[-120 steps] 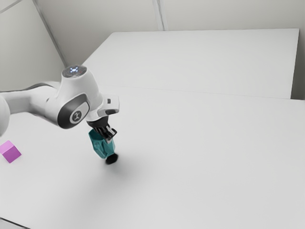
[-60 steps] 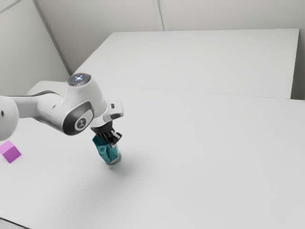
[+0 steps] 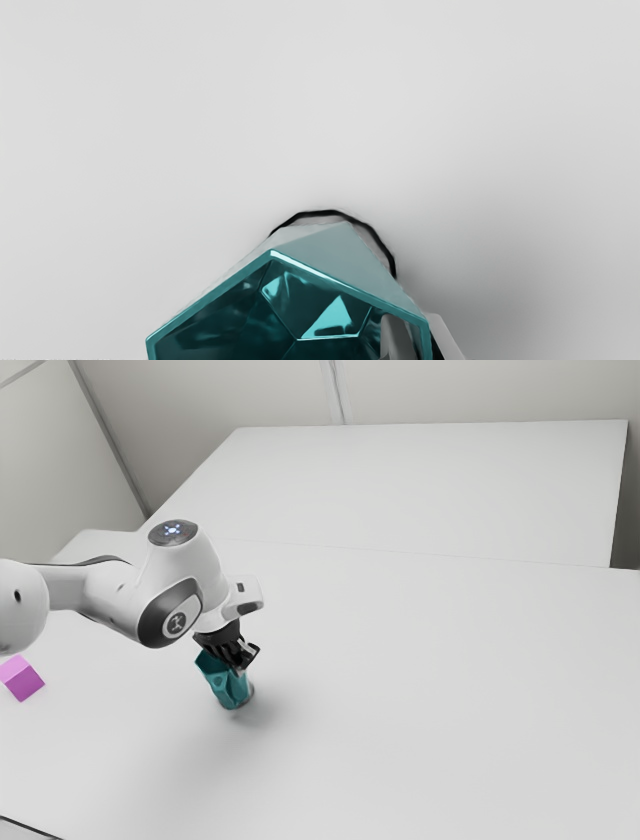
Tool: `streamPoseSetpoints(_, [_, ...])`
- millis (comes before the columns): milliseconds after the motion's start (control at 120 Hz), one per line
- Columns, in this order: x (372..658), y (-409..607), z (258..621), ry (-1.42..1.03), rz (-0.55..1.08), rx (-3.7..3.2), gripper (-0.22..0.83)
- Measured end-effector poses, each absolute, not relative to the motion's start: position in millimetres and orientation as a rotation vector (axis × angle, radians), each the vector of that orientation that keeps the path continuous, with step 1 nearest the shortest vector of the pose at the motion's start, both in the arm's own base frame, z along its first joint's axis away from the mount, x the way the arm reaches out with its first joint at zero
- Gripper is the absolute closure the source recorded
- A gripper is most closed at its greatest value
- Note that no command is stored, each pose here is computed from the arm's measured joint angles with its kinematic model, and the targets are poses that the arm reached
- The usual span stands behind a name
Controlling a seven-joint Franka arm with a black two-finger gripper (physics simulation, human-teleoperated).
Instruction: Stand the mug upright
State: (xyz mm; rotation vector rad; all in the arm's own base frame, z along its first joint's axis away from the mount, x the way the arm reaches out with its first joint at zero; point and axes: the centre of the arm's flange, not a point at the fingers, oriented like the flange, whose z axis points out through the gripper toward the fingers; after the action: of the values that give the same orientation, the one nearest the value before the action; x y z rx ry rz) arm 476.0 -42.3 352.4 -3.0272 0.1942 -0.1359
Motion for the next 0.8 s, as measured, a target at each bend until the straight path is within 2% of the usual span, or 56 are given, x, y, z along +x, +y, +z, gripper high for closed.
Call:
streamPoseSetpoints(108, [476.0,-42.3,353.6,0.182,-0.14,-3.03,0.56])
streamPoseSetpoints(242, [476.5,-42.2,361.2,0.169,-0.164,-3.032,0.31])
streamPoseSetpoints(358, [477.3,-40.4,372.4,0.159,-0.198,-3.031,0.18])
streamPoseSetpoints(542, [488.0,-36.9,397.9,0.143,-0.256,-3.028,0.08])
streamPoseSetpoints(800, [534.7,-38.1,462.6,0.089,-0.2,-3.044,0.03])
